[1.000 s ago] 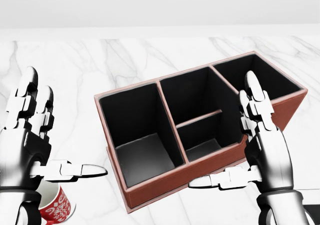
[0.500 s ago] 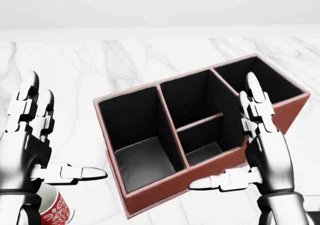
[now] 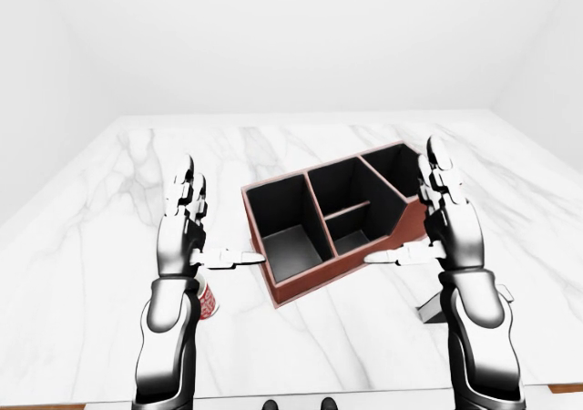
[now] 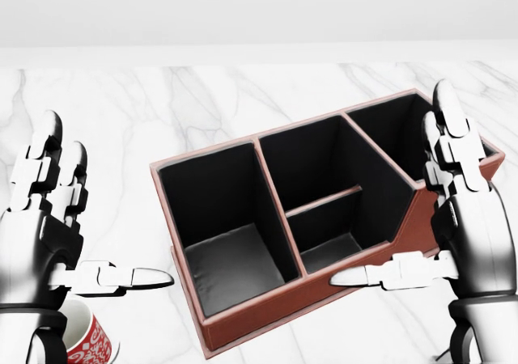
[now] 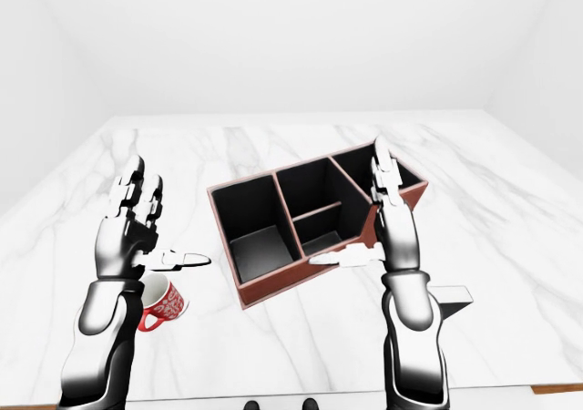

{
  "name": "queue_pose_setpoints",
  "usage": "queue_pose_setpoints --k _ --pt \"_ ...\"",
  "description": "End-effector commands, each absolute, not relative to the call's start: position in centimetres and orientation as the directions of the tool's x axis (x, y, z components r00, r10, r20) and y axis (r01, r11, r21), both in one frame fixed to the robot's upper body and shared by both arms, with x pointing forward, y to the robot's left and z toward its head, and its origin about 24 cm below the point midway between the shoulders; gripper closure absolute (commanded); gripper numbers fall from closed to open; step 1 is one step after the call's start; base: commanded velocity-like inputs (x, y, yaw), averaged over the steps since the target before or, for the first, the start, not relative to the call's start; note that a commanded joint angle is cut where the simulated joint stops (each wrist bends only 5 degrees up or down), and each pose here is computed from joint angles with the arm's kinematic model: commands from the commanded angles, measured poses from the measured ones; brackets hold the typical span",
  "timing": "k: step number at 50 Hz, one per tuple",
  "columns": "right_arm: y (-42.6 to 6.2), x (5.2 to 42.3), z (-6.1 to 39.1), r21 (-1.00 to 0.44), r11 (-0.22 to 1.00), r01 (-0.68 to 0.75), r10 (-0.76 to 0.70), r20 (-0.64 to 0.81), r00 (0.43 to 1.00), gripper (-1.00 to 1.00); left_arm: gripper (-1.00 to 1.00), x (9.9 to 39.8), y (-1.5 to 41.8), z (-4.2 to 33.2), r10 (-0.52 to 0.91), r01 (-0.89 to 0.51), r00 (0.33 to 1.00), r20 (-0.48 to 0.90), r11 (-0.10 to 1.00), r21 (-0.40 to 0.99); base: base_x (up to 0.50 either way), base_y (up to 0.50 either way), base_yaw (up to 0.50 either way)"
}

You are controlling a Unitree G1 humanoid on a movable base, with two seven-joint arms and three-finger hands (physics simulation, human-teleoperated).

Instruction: Pick up the book and place it in the back compartment of the caddy.

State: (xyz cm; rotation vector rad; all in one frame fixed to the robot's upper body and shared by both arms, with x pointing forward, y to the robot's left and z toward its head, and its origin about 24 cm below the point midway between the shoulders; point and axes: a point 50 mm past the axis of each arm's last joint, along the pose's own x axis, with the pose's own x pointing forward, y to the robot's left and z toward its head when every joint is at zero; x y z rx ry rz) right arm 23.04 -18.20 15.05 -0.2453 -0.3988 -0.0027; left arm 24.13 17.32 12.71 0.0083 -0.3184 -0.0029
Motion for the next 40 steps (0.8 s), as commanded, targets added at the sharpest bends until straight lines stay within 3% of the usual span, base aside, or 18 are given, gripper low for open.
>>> queue_pose_setpoints --k 1,40 --pt "-18.7 22.7 16.3 -0.299 0.951 0.083 0.055 0.425 0.903 -1.00 -1.00 24.1 17.3 12.8 -0.004 0.001 0.948 0.319 1.000 0.009 0.00 0.00 0.00" --pt "-20.1 22.8 16.4 -0.561 0.815 0.145 0.073 0.348 0.935 -1.00 -1.00 24.2 17.3 12.6 -0.006 0.002 0.951 0.310 1.000 0.012 0.00 0.00 0.00"
